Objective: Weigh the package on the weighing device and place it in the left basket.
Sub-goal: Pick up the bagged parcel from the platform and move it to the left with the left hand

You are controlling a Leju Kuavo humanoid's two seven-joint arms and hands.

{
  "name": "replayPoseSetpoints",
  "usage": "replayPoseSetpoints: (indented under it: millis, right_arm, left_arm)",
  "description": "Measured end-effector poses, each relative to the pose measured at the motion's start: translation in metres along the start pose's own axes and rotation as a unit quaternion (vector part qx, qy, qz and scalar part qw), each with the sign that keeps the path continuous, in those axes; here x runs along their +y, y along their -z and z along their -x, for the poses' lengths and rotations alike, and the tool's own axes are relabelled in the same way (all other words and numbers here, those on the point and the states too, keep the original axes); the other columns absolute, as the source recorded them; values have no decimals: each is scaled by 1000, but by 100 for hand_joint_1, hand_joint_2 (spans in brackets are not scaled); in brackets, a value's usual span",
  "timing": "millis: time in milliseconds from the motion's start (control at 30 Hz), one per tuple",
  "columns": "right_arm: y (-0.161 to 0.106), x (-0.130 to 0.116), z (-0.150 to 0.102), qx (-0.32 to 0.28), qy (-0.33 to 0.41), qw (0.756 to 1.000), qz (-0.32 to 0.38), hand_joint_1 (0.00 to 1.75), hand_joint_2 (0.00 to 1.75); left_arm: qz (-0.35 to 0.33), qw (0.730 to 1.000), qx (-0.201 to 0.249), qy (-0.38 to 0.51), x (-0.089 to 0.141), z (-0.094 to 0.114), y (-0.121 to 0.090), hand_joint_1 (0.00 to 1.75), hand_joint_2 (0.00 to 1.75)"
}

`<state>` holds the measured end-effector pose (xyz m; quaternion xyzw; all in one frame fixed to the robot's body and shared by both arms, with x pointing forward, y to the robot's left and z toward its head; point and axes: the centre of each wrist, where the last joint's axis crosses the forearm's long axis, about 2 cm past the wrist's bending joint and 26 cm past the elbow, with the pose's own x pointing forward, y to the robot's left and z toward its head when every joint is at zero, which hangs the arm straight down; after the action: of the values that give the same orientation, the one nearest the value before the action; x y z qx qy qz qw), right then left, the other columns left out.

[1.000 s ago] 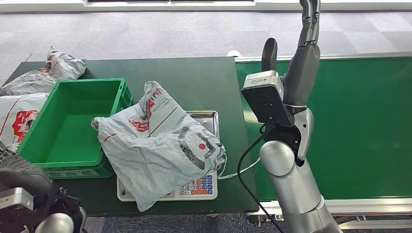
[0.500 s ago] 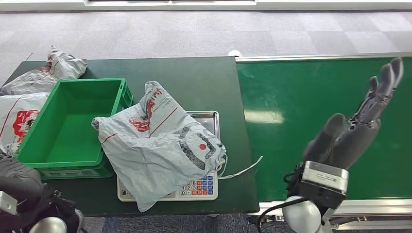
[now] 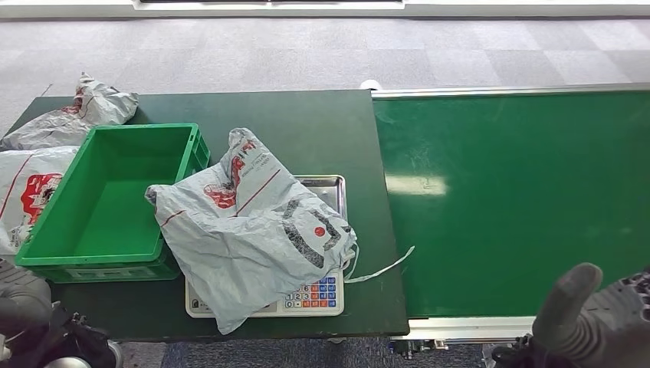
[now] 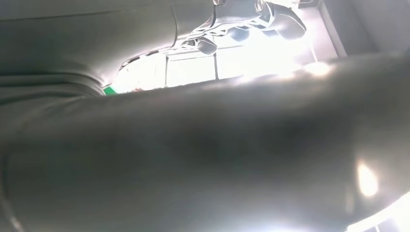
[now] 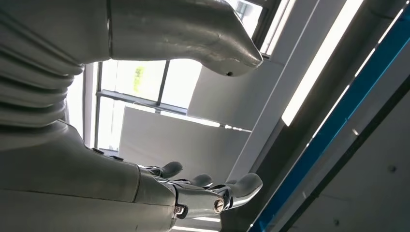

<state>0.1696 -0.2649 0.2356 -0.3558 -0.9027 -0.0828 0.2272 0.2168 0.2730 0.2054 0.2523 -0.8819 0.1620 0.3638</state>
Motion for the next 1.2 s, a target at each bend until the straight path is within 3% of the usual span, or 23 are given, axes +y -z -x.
replayPoseSetpoints:
  millis: [233, 500, 633, 767, 900, 1167, 1200]
  right_arm:
    - [-11, -14, -8, 13, -13, 1000, 11, 0, 175]
    - [-16, -22, -8, 26, -18, 999, 18, 0, 175]
    - [-15, -24, -6, 23, -3, 999, 22, 0, 175]
    - [-14, -26, -2, 22, 20, 999, 18, 0, 175]
    - [-13, -27, 4, 19, 40, 999, 7, 0, 175]
    - [-8, -27, 14, 9, 58, 998, -10, 0, 175]
    - [-8, -28, 15, 8, 61, 998, -11, 0, 175]
  left_arm:
    - [1, 1000, 2, -2, 0, 4, 0, 0, 0]
    - [50, 996, -8, 69, -5, 13, 18, 0, 0]
    - [127, 976, -34, 172, -13, 22, 39, 0, 0]
    - [229, 939, -48, 253, -26, 40, 77, 0, 0]
    - [303, 906, -62, 290, -38, 56, 120, 0, 175]
    - [407, 848, -62, 333, -56, 69, 166, 0, 175]
    - [418, 841, -61, 338, -57, 70, 170, 0, 131]
